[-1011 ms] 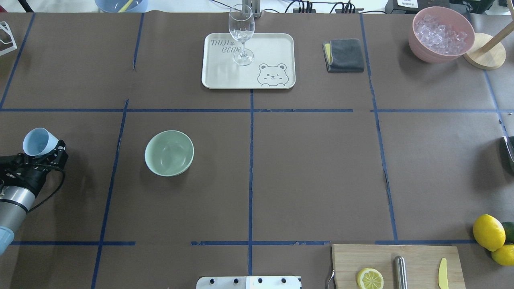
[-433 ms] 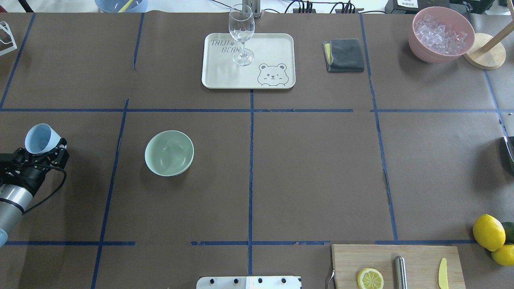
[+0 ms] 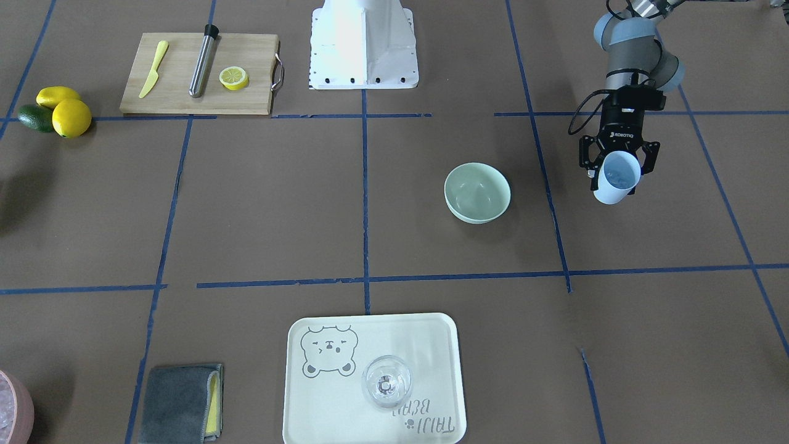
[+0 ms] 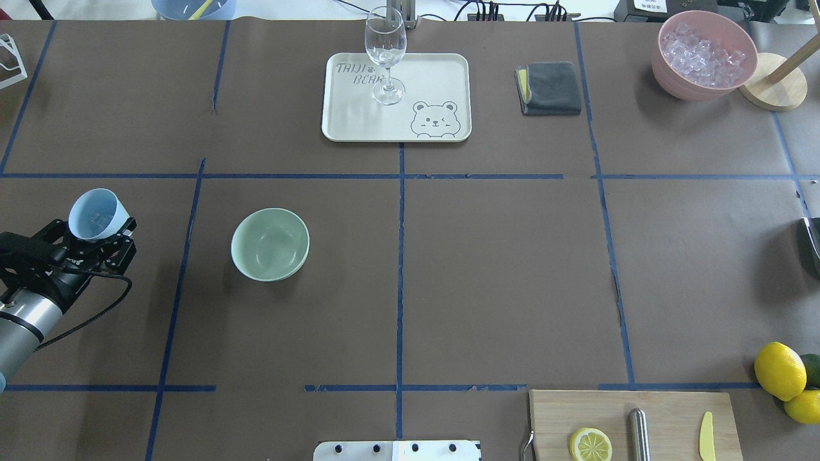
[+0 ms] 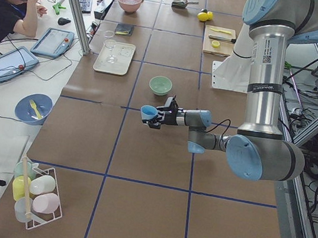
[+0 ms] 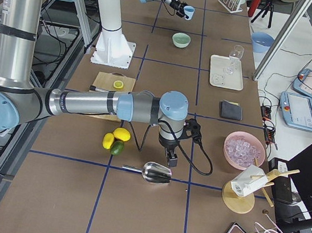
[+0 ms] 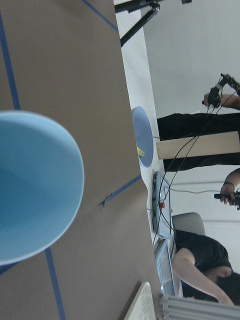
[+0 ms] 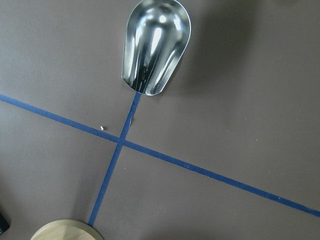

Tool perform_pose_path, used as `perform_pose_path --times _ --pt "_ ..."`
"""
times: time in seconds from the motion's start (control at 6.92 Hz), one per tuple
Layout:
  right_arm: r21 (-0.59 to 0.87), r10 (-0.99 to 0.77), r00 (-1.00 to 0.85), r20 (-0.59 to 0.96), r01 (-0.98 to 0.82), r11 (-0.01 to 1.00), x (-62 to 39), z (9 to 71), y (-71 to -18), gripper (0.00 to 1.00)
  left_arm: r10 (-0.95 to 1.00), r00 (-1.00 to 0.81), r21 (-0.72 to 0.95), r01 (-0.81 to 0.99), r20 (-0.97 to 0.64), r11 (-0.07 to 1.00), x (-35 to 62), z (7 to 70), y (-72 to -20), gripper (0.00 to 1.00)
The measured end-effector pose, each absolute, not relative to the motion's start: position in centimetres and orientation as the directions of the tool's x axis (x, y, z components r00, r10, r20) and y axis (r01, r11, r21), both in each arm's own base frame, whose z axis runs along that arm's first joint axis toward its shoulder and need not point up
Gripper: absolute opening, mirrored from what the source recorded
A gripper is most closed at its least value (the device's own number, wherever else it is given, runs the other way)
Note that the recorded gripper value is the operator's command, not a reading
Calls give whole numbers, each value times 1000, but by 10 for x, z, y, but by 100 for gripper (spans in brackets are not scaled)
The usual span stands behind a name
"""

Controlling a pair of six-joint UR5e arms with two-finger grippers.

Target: Pour ice into bowl

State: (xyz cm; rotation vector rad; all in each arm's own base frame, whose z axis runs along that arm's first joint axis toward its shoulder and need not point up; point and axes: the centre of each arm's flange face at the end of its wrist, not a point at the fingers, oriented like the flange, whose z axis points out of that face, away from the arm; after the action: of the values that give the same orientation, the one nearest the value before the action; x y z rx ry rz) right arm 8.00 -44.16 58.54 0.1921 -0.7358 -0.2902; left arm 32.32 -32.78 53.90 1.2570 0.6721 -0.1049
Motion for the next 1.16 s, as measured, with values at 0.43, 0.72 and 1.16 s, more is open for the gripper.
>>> perform_pose_path --times 0.43,0.72,1.16 --pt "250 -295 711 638 172 953 89 597 -429 100 364 857 925 287 -365 250 334 510 -327 0" --pt "242 -283 714 640 162 957 93 600 -425 100 397 889 968 163 -228 191 352 494 -333 0" --pt "239 -276 716 641 155 959 96 601 -423 100 414 910 983 -40 -38 177 405 457 -350 0"
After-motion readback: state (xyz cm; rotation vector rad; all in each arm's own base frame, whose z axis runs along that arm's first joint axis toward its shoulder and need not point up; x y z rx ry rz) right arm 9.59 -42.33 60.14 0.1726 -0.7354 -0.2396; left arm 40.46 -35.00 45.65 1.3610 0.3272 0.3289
